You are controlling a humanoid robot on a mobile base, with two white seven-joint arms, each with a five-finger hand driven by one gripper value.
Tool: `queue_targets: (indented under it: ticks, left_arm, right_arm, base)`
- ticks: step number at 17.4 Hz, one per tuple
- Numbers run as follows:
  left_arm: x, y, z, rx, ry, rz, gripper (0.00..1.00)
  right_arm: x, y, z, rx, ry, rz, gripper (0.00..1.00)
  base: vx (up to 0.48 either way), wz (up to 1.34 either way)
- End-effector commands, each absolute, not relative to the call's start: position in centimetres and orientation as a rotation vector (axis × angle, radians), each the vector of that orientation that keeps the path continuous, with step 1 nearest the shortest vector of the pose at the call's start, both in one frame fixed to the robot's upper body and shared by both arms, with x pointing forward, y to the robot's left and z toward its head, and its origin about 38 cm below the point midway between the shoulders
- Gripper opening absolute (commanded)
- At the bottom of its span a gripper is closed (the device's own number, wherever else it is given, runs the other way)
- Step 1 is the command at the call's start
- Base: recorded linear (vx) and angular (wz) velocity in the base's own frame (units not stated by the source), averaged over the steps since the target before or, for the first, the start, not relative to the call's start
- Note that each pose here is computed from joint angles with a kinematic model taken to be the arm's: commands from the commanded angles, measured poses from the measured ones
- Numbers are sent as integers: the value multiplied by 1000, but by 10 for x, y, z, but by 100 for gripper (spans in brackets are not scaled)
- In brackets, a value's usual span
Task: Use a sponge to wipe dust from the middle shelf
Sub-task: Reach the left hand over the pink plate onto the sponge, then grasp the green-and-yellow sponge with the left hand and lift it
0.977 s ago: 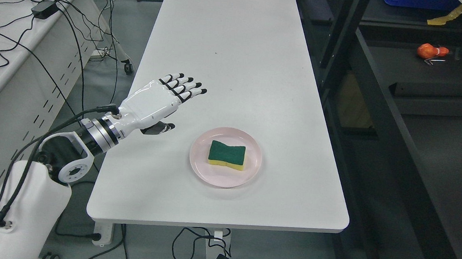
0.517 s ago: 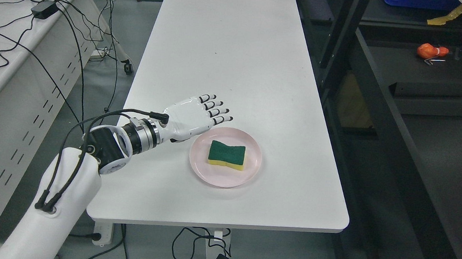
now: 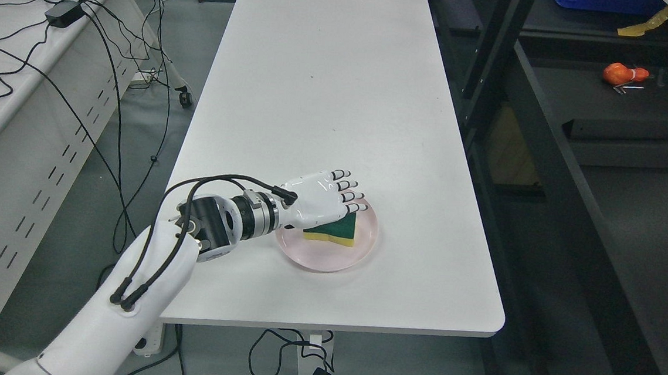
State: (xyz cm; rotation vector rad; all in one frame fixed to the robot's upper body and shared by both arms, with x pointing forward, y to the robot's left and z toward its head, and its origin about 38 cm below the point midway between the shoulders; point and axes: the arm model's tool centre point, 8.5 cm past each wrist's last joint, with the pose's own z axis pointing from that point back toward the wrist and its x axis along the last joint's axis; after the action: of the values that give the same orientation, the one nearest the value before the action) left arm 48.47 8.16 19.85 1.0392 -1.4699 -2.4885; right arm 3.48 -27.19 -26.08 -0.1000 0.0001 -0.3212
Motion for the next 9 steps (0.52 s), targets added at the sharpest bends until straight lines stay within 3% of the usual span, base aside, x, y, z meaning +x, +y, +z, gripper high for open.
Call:
queue_targets:
  ticks: [1,9]
  left_arm:
    - [471,39,171,937,-1449,-2601,88]
    - [478,60,185,957,-1479,-2472,55]
  right_arm:
    - [40,-284,-260,-118,-19,-322,100]
    - [41,-284,-260,-118,-21,-322,100]
  base:
    - [0,0]
    - [0,0]
